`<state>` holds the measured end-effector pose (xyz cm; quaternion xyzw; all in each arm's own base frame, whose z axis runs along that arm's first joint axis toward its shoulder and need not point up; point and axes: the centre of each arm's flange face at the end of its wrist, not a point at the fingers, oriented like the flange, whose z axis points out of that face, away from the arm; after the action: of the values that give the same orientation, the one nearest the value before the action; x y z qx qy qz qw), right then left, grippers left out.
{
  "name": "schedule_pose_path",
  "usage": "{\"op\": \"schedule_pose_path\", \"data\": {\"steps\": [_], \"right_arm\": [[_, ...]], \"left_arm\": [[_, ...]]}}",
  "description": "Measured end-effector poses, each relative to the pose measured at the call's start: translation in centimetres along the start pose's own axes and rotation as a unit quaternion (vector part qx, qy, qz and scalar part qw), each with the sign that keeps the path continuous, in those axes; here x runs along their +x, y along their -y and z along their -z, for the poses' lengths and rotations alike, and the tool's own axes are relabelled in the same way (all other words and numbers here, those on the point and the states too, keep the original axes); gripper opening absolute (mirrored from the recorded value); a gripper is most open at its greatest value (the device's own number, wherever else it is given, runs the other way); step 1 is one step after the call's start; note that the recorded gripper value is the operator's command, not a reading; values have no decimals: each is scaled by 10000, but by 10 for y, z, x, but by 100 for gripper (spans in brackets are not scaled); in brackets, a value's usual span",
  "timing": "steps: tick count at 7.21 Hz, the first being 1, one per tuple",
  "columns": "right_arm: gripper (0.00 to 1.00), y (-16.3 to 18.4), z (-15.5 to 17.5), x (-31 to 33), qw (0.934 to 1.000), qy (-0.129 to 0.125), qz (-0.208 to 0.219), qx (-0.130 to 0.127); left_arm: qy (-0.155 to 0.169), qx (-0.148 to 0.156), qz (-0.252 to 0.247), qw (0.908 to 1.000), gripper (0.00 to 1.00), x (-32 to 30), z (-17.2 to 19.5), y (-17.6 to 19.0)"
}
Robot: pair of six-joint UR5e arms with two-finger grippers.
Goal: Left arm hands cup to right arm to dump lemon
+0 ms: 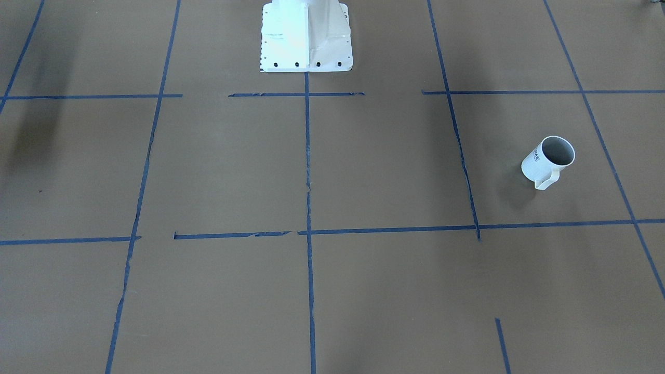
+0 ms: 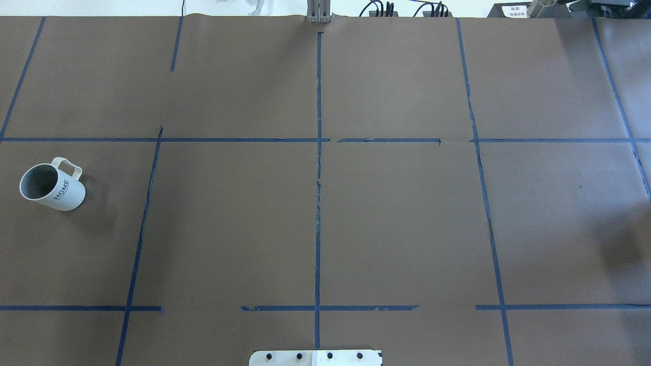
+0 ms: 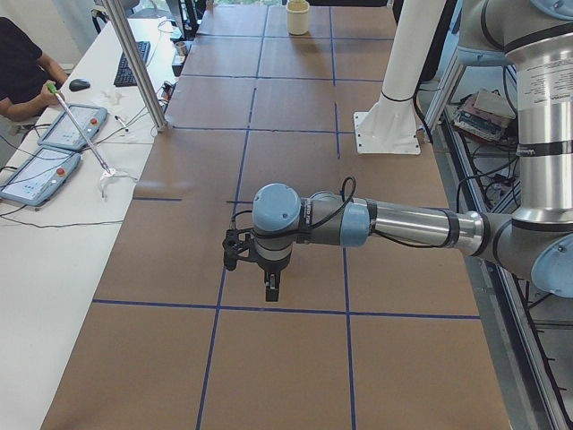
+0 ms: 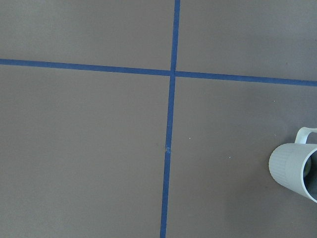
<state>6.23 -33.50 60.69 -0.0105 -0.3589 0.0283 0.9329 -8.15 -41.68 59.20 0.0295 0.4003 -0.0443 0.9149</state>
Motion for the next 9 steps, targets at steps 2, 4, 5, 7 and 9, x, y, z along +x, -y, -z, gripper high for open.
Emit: {"op": "schedule_pose_path", "data": {"steps": [2,4,5,7,9], "right_arm": [[100,2,0,-1,10000,16,14,8],[100,2,-1,-2,10000,39,4,-3],[100,2,-1,-2,10000,55,0,-1],[100,2,-1,-6,9997,249,-7,-23],[100,2,-1,-10,9991,418,7,-20]], "left_arm": [[-6,42,-138,9999,100,2,-1,-1],[5,11,-138,9999,100,-2,-6,-3],[15,1,-122,9999,100,-4,-8,-4],[12,-18,-101,9999,100,-6,-10,-6],[-1,-4,-160,9999,100,-10,-14,-15]]}}
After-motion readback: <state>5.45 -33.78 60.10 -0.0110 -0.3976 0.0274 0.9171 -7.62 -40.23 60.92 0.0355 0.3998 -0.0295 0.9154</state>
